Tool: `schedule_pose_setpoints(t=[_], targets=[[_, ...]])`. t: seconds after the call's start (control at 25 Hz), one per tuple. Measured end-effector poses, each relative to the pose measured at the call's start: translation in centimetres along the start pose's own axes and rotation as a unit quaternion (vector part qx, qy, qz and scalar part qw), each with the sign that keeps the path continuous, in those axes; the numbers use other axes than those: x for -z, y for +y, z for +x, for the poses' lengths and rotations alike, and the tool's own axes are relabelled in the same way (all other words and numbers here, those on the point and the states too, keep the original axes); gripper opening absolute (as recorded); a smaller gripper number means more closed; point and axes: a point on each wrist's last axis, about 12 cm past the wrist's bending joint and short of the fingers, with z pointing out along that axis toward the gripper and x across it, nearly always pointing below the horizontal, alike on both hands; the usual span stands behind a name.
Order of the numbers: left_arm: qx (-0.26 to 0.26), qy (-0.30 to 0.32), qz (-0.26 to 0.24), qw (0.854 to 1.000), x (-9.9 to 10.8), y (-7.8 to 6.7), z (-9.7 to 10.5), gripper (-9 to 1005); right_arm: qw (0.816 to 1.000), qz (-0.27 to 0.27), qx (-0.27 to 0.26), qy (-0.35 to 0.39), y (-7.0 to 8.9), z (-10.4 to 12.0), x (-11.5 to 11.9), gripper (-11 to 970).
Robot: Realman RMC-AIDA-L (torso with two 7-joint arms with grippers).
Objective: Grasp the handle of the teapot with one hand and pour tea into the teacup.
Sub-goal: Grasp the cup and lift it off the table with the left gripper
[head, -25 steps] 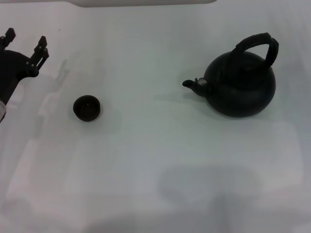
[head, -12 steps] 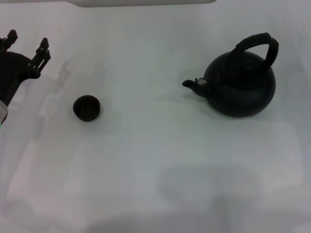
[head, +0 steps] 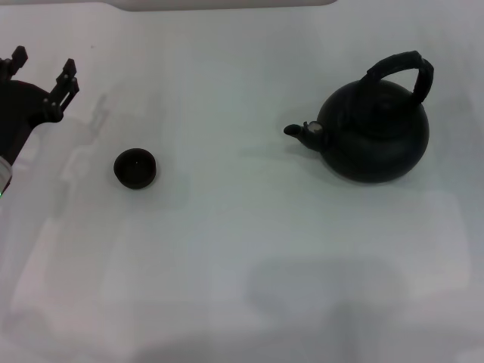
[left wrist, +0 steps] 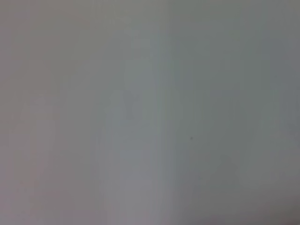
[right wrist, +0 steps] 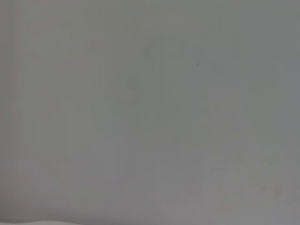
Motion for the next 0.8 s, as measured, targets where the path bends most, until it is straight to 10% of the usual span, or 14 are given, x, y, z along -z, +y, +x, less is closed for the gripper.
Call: schedule_pose_setpoints(t=[0.8], targets=[[0.002,-0.002,0.001,1.0,-0.01,-0.08,-0.02,764,1.0,0.0,-0.001,0.001,0.04,0.04,0.03,431]])
